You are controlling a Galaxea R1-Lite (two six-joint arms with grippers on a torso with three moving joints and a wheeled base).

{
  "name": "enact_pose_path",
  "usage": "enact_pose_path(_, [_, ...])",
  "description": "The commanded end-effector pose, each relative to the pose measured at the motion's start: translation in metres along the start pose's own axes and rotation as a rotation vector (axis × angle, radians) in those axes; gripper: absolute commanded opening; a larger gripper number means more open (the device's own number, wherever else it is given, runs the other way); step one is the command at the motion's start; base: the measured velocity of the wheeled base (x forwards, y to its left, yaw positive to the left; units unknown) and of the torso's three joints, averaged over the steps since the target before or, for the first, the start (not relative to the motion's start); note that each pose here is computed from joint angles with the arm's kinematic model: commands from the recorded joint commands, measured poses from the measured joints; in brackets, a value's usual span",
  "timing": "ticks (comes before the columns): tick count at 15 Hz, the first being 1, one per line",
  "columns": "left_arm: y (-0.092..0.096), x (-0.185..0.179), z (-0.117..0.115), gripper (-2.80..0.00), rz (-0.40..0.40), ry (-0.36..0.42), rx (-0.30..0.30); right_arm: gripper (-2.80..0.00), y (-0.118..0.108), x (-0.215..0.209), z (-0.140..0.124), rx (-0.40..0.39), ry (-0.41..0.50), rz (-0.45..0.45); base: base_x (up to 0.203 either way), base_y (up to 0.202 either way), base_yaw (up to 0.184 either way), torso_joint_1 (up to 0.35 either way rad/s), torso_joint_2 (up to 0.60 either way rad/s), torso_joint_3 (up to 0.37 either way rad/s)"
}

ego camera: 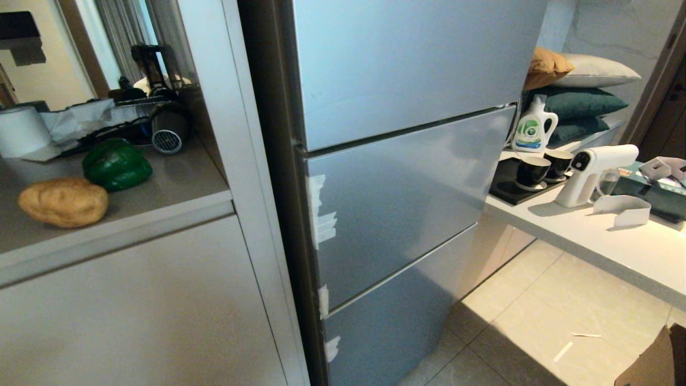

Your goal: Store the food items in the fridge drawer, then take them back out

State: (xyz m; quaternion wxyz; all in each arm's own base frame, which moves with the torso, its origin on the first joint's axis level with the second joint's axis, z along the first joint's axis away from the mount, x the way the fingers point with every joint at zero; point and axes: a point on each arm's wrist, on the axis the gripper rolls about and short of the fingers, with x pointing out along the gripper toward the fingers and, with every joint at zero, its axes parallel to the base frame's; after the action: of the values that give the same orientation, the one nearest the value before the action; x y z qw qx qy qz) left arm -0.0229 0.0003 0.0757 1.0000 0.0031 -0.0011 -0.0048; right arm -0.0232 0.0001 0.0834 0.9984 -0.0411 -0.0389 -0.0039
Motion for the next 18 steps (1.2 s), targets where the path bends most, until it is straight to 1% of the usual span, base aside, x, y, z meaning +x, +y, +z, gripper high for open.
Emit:
enact_pose_path(1, [0.0, 0.0, 0.0002, -2.8, 0.0, 0.0, -0.004, -2.8, 0.0007, 0.0017, -0.0086, 0.0, 0.029, 0.002, 0.0, 0.0, 0.0, 0.0, 0.0, 0.0])
enact_pose_path(3, [0.0, 0.0, 0.0003, -2.8, -0.001, -0.001, -0.005, -2.8, 0.0007, 0.0018, -0.0087, 0.016, 0.028, 0.001, 0.0, 0.0, 0.0, 0.0, 0.0, 0.0])
enact_pose_path(6, [0.0, 0.0001, -0.0001, -2.8, 0.0, 0.001, -0.006, -2.8, 0.0005, 0.0018, -0.0085, 0.07, 0.027, -0.006, 0.0, 0.0, 0.0, 0.0, 0.0, 0.0])
enact_pose_path(10, [0.0, 0.0001, -0.0001, -2.8, 0.0, 0.001, -0.006, -2.8, 0.0005, 0.0018, -0.0087, 0.055, 0.028, -0.006, 0.0, 0.0, 0.0, 0.0, 0.0, 0.0])
enact_pose_path(12, [0.0, 0.0, -0.0001, -2.8, 0.0, 0.0, -0.006, -2.8, 0.0007, 0.0018, -0.0089, 0.032, 0.029, 0.0, 0.004, 0.001, -0.109, 0.004, 0.0, 0.004])
enact_pose_path(16, [0.0, 0.0, 0.0001, -2.8, -0.001, 0.0, -0.005, -2.8, 0.0006, 0.0017, -0.0085, 0.03, 0.028, -0.001, -0.001, 0.007, -0.173, 0.003, 0.0, 0.003])
enact_pose_path(17, [0.0, -0.0002, 0.0003, -2.8, -0.001, -0.002, 0.001, -2.8, 0.0006, 0.0017, -0.0084, 0.035, 0.028, -0.001, -0.001, 0.007, -0.137, 0.003, 0.0, 0.003])
enact_pose_path(18, [-0.0001, -0.0002, 0.0004, -2.8, -0.004, -0.003, 0.021, -2.8, 0.0006, 0.0017, -0.0085, 0.04, 0.028, -0.004, -0.002, 0.004, -0.109, 0.002, 0.01, 0.003])
